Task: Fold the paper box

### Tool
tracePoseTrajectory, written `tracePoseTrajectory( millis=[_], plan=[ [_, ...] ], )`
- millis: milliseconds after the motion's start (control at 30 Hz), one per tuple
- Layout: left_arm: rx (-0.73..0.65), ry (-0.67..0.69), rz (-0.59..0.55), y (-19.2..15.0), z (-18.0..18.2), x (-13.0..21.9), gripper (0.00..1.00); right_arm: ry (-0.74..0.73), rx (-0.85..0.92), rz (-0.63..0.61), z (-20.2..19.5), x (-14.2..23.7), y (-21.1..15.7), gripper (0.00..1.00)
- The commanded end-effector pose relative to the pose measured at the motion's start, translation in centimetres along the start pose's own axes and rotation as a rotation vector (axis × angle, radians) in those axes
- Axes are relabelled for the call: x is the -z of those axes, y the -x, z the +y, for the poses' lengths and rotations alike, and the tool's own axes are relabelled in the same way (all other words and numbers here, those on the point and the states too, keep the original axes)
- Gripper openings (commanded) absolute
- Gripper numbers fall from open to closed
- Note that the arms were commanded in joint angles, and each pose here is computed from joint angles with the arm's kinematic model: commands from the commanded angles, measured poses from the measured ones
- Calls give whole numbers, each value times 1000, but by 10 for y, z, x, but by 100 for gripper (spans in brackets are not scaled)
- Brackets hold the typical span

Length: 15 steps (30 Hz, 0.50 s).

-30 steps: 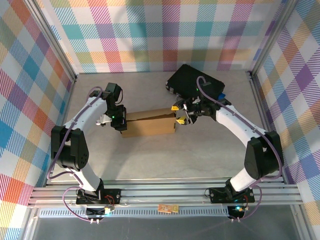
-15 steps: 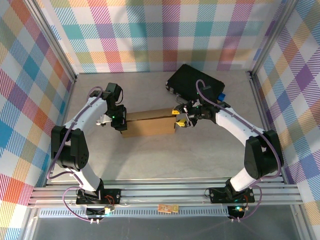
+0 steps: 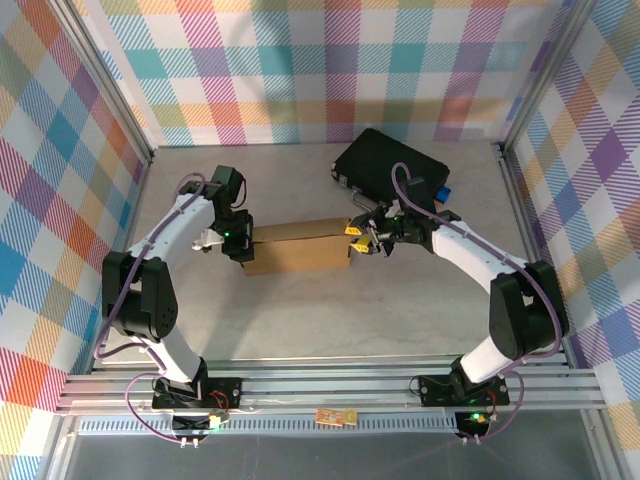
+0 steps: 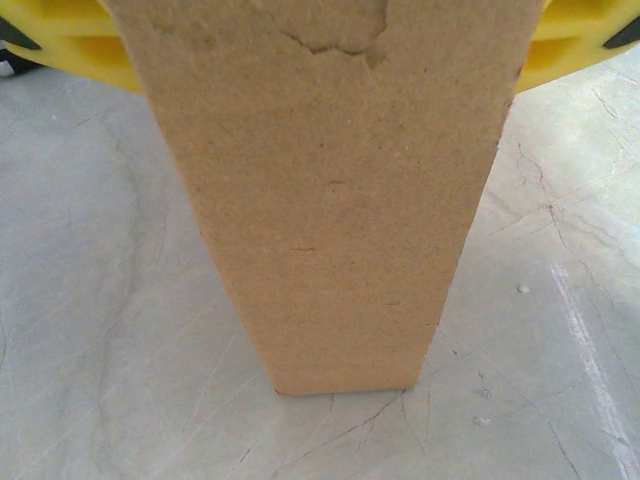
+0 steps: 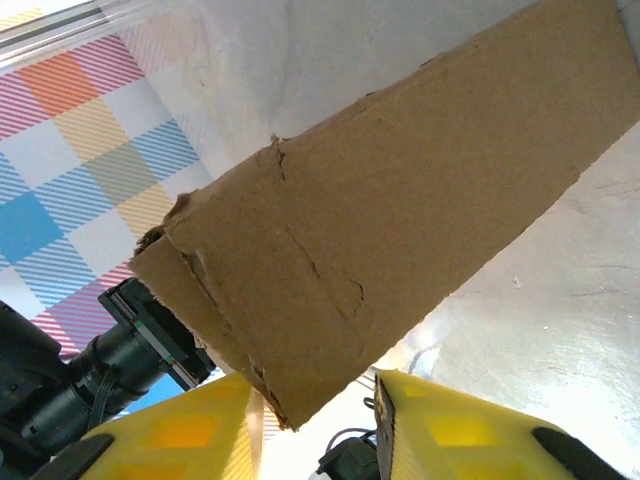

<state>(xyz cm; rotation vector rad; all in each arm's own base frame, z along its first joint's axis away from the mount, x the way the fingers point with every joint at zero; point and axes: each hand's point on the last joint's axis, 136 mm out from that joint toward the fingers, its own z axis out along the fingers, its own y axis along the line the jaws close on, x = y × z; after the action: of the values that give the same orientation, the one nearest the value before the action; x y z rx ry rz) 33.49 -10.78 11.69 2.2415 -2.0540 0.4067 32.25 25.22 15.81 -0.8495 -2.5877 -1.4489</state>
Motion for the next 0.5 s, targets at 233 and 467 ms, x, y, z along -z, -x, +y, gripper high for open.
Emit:
tracePoseTrajectory(
  millis=[233,467],
  plan=[
    [5,92,-107,23,23,-18,35,-205,-123,-75,-55,7,11,22],
    [-51,-32,-97,21,3,-9,32,-90,8,-103,10,35,3,39]
  ],
)
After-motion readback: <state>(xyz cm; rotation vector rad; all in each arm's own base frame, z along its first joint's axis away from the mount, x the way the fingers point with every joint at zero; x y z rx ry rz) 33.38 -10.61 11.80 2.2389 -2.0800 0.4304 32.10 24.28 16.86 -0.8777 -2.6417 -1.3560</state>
